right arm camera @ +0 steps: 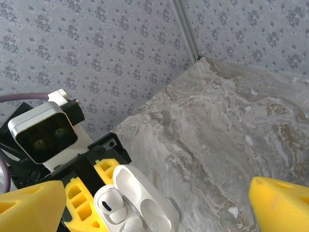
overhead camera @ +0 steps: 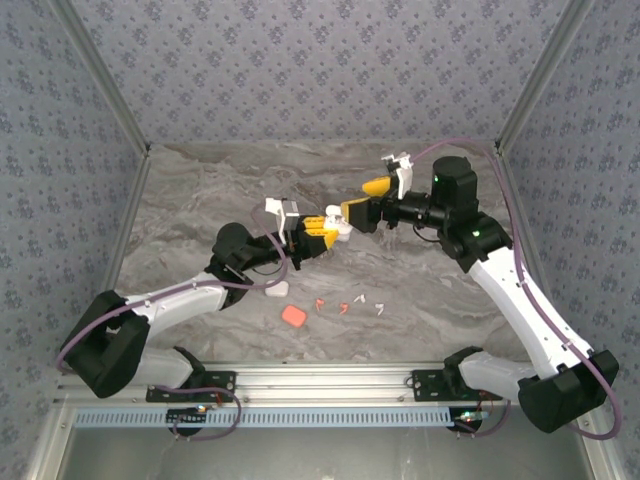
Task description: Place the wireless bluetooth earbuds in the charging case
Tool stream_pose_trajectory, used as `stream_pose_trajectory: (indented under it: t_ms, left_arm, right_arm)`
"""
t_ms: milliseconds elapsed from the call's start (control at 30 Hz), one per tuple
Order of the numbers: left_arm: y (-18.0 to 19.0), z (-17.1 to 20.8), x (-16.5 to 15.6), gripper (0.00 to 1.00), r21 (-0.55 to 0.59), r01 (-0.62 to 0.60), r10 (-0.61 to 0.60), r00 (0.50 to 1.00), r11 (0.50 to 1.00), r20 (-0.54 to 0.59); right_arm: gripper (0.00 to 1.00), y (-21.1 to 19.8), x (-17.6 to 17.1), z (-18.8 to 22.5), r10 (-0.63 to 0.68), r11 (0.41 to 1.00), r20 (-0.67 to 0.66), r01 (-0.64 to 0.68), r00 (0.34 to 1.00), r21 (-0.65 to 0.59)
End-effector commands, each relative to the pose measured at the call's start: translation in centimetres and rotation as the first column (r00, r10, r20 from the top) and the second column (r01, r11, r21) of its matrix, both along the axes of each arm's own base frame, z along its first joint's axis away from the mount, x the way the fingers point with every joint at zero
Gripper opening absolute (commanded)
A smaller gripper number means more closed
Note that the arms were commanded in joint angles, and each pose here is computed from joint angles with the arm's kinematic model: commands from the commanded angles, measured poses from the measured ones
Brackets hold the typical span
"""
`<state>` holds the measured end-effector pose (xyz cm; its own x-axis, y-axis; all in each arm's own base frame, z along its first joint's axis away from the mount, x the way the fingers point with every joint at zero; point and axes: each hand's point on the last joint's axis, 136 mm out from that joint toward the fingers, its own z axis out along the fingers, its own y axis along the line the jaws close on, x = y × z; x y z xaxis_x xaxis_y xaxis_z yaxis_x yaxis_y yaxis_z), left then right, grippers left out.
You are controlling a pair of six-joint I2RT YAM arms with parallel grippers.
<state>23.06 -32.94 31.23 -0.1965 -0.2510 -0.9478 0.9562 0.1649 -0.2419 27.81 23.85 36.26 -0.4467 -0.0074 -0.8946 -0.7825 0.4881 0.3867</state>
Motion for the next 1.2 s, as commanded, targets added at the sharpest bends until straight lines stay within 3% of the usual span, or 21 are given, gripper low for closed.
stream_pose_trajectory:
  t_ms: [0, 367, 633, 1167]
  left_arm:
    - [0.3, 2.7, -0.7, 0.00, -0.052, -0.007, 0.012, 0.995, 0.999, 0.102]
    - [0.2, 3.6, -0.8, 0.00, -0.064, -0.006, 0.014, 0.992, 0.998, 0.125]
    - [0.2, 2.8, -0.4, 0.00, -0.044, -0.021, 0.026, 0.995, 0.999, 0.100]
    - [0.3, 1.8, 0.4, 0.00, -0.026, -0.066, 0.067, 0.996, 0.997, 0.062]
  right_arm:
    - [1.00, 0.1, -0.4, -0.7, 0.024, 1.000, -0.045, -0.024, 0.999, 0.008]
    - [1.00, 2.4, -1.6, -2.0, 0.168, 0.986, -0.163, -0.168, 0.972, 0.017]
    - [1.00, 3.1, -3.4, -0.1, 0.254, 0.967, -0.115, -0.249, 0.960, 0.055]
    - [0.97, 2.5, -4.1, -0.3, 0.234, 0.972, -0.107, -0.233, 0.966, 0.024]
